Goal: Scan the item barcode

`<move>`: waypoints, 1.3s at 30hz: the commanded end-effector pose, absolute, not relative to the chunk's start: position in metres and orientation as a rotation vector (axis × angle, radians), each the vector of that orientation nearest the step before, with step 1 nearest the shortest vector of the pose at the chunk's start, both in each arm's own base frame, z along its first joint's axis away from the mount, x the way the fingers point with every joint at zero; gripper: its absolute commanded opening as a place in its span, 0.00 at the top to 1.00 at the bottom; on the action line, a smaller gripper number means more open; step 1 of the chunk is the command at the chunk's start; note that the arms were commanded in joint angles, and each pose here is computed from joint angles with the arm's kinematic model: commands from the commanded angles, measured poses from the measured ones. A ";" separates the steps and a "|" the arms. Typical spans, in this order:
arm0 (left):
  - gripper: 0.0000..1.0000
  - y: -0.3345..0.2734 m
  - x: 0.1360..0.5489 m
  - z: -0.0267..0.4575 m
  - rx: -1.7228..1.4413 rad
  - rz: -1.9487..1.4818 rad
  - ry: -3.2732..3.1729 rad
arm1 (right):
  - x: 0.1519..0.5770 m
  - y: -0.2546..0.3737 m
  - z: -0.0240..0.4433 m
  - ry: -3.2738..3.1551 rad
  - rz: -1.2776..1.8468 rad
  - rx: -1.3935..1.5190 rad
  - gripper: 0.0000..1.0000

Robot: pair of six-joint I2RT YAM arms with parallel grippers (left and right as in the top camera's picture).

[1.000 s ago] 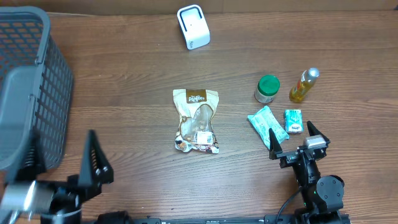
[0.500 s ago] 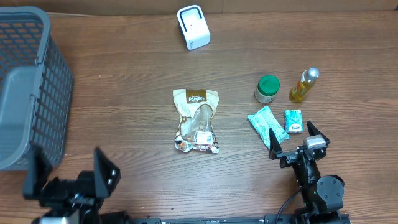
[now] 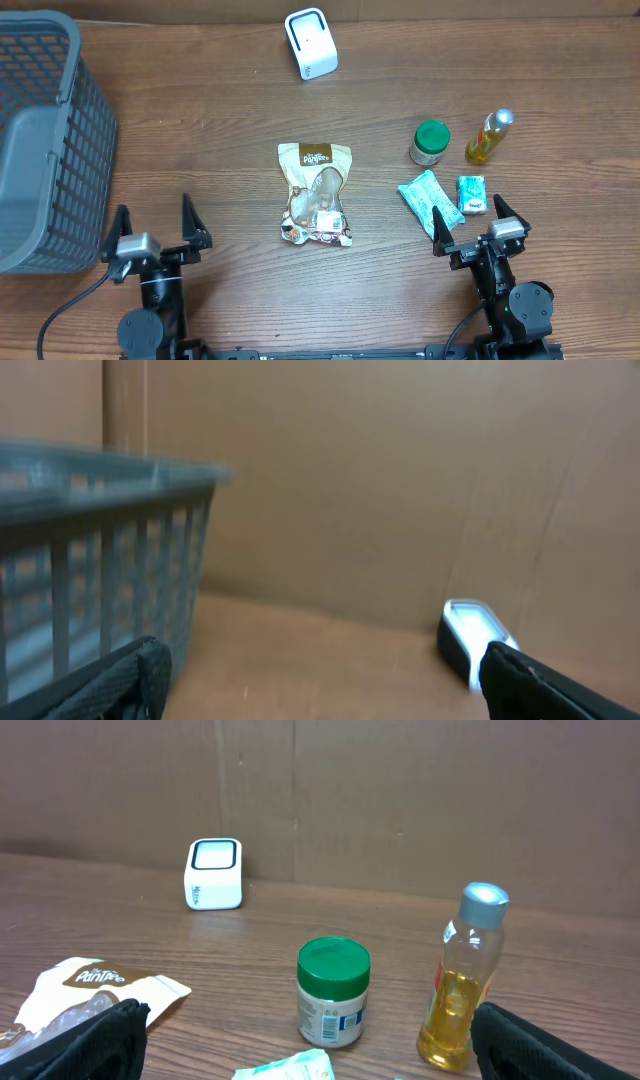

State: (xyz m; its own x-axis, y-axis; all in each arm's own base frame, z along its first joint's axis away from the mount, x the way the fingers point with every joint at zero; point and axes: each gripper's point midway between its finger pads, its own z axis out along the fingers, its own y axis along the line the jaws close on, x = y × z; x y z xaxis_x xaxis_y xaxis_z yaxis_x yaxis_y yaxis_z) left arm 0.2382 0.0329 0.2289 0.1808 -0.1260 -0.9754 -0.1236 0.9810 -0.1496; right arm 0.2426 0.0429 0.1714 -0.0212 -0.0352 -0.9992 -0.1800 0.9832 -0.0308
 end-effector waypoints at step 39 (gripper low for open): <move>0.00 0.013 0.246 0.156 -0.003 0.078 1.648 | 0.243 0.042 0.169 1.588 0.115 -0.168 0.00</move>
State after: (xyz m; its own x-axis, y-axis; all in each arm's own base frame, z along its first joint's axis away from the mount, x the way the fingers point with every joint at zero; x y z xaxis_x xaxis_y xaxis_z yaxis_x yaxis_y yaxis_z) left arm 0.2459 0.0158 0.1553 -0.0860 0.0256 -0.9960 -0.0675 0.9972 0.0315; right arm 0.2426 0.0428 0.1715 -0.0209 -0.0351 -0.9992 -0.1796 0.9833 -0.0308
